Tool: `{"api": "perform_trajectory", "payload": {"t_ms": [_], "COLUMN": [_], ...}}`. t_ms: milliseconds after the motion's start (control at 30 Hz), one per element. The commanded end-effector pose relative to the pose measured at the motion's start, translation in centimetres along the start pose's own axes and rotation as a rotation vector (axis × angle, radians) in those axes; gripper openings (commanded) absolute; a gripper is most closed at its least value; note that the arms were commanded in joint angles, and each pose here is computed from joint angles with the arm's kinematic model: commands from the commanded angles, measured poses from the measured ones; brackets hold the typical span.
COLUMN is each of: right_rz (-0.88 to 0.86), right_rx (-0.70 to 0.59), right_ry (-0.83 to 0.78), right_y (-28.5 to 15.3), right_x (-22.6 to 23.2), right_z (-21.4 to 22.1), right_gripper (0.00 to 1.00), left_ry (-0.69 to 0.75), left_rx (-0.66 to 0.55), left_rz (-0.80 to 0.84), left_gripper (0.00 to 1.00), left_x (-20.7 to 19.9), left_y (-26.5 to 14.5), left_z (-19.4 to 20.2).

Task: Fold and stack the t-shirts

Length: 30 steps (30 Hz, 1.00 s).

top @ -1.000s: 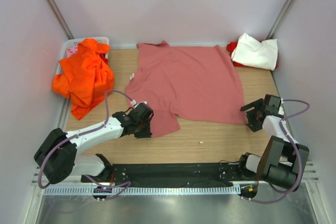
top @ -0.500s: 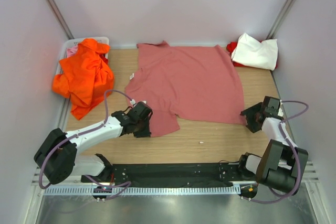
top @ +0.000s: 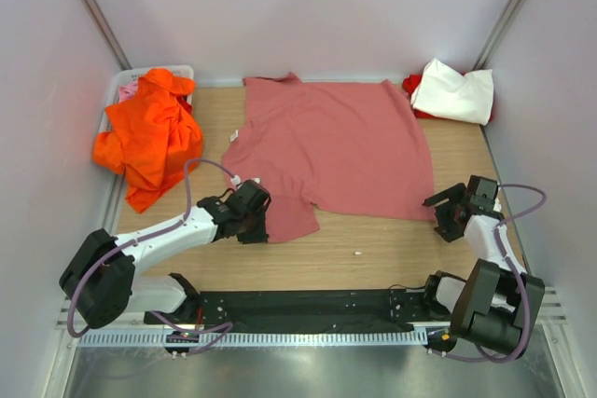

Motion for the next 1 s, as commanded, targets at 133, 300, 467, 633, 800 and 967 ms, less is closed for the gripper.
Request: {"api": "perform_trajectory", "payload": {"t_ms": [133,300,467,633,800,967], "right_rz": [-0.020,-0.038,-0.064,-0.077,-0.096,-0.100], "right_rx": [0.094,0.101,0.083,0.061,0.033,0.016], "right_ry": [0.026,0.027,0.021,-0.006,-0.040,-0.064], "right_y": [1.8,2.5,2.0,0.7,-1.6,-2.8], "right_x": [0.3,0.9,1.5,2.1,2.9,2.9], "right_z": [1.5,1.0,0.6,-0.2,-0.9,-1.0], "right_gripper": [0.77,0.56,0.19,0.01,0.01,0.01], "left_ry": [0.014,0.014,0.013,0.006,-0.008,-0.060], "left_rx": [-0.026,-0.028,-0.032,-0.036,-0.028,-0.042], "left_rz": [0.033,0.035,0.024,0.034,0.040,0.079], "left_gripper": [0.00,0.00,0.00,0.00,0.00,0.00], "left_x": [-1.0,-1.1,-0.8,-1.0,-0.6,0.1], "left_y": [-0.4,-0.5,-0.9,-1.8,-3.7,-5.3], "left_z": [-1.0,-1.2,-1.2,-1.4,-0.9,0.0]}}
Point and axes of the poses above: each gripper's point midway between its finger pads, its own y axis out along the fingers, its own x axis along the line the jaws close on, z = x × y, the point moved 1 cm from there along -y, back along the fingers, and after that the axes turned 7 degrees about -y, right-handed, at the moved point
